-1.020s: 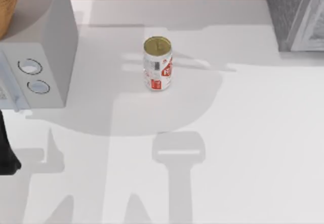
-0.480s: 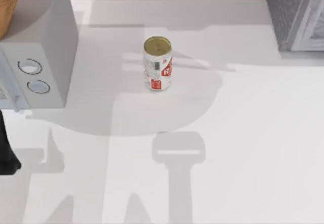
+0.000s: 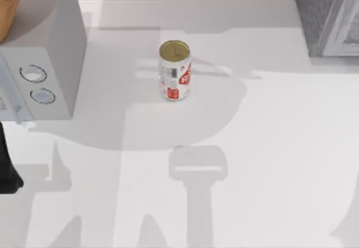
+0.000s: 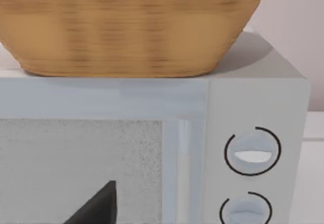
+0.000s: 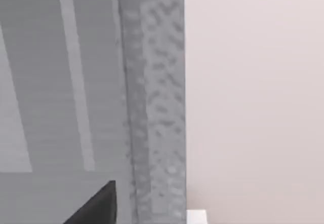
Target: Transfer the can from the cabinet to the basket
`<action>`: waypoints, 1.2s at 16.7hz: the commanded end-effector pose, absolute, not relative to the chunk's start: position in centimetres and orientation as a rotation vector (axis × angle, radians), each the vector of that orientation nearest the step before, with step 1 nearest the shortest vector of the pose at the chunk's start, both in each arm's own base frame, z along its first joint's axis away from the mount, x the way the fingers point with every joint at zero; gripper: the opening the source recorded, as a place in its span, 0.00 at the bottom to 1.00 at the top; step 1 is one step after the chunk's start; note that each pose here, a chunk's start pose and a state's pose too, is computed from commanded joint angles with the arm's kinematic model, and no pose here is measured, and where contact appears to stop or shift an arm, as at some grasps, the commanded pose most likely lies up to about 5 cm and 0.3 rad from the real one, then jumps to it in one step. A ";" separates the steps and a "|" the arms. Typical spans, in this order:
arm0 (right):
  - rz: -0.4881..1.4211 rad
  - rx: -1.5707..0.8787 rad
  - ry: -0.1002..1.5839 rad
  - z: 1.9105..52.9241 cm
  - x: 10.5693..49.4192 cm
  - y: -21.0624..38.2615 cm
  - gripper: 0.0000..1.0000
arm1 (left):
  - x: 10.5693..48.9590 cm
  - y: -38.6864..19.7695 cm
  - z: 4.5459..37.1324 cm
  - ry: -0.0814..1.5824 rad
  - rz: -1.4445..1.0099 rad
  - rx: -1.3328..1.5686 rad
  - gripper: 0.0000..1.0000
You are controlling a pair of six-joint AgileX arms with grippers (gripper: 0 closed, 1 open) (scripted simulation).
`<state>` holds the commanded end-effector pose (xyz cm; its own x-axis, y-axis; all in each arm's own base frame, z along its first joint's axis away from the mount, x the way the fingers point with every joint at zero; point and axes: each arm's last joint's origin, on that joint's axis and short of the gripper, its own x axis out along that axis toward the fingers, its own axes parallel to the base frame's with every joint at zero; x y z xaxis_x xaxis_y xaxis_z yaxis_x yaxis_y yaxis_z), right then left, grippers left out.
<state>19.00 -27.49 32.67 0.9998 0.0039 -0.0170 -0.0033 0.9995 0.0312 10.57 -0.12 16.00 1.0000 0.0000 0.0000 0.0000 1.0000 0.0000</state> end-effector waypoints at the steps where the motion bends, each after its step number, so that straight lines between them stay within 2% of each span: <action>1: 0.004 0.035 0.019 34.9 19.0 -27.4 1.00 | 10.6 -0.1 16.0 0.000 0.000 0.000 1.00; 5: 0.004 0.037 0.020 43.5 17.9 -25.1 1.00 | 10.6 -0.1 16.0 0.000 0.000 0.000 1.00; 9: 0.003 0.016 0.008 49.3 16.1 -21.4 1.00 | 10.6 -0.1 16.0 0.000 0.000 0.000 1.00; 12: 0.003 0.004 0.001 51.0 15.4 -20.0 1.00 | 10.6 -0.1 16.0 0.000 0.000 0.000 1.00; 17: 0.000 0.001 -0.001 51.1 15.4 -20.1 1.00 | 10.6 -0.1 16.0 0.000 0.000 0.000 1.00; 20: 0.000 -0.003 -0.005 51.3 16.5 -19.3 1.00 | 10.6 -0.1 16.0 0.000 0.000 0.000 1.00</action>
<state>16.53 -19.26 51.26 1.0000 -0.0005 0.0050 0.0005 1.0000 -0.0030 10.57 -0.12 16.00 1.0000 0.0000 0.0000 0.0000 1.0000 0.0000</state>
